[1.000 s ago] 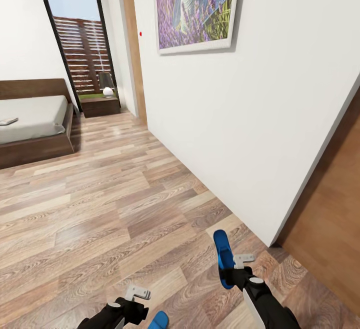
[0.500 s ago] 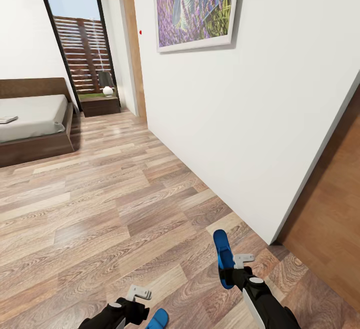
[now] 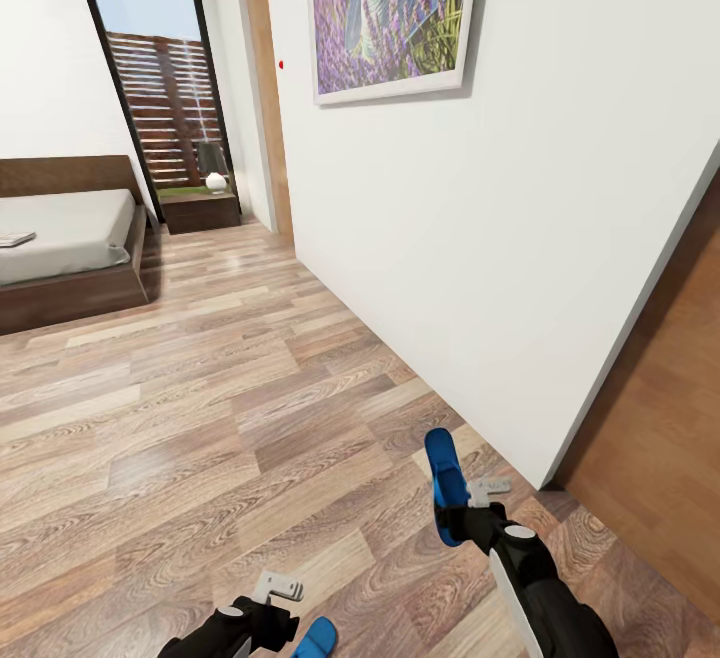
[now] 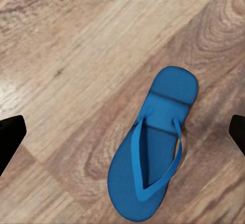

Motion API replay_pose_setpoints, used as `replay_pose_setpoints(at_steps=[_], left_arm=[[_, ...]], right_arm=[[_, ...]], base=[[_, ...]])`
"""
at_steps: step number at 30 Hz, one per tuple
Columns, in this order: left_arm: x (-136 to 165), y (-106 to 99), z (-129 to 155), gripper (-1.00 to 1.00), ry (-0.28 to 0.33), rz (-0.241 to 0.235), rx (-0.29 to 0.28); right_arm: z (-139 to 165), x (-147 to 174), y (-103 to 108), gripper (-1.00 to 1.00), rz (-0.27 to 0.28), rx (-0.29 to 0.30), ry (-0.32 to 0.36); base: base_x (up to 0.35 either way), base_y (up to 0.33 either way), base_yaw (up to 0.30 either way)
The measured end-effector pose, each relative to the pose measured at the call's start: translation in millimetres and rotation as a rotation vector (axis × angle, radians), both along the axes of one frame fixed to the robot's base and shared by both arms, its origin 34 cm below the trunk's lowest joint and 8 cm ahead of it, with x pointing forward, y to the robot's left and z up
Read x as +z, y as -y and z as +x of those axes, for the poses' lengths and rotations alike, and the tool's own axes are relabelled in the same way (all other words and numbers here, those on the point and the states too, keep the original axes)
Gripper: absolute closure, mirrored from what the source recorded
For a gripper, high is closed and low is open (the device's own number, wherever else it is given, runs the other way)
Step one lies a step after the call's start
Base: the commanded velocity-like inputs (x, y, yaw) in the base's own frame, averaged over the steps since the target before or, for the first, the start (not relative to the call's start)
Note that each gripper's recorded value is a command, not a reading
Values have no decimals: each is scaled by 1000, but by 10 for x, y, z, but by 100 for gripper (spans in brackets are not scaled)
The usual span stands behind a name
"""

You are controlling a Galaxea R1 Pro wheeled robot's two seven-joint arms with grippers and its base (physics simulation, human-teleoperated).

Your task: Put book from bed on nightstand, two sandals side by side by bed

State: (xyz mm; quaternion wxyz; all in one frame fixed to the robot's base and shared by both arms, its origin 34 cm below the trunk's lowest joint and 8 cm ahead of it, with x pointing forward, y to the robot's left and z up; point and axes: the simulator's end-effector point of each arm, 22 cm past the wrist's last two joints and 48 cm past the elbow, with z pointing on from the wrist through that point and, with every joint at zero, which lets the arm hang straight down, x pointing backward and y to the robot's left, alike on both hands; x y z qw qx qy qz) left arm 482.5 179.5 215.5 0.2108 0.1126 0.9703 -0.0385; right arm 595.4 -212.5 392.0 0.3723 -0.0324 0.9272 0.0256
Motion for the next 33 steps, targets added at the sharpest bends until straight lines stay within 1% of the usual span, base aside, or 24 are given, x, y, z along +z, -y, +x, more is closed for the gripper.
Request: replay_pose_setpoints(at_steps=[7,11,22,33], left_arm=[[-25,0,-11,-100,-1,0,0],[-116,1,-38,-100,-2,0,0],[-306,9,-185,-100,-47,-1,0],[-305,13,-184,-100,-46,-1,0]], right_arm=[[-38,231,-13,100,1,3,5],[-68,191,-24,100,2,5,7],[-89,62,-83,100,2,20,-19],[-71,108,-113,100,4,25,-9]], base=[[0,0,0],[0,0,0],[0,0,0],[0,0,0]])
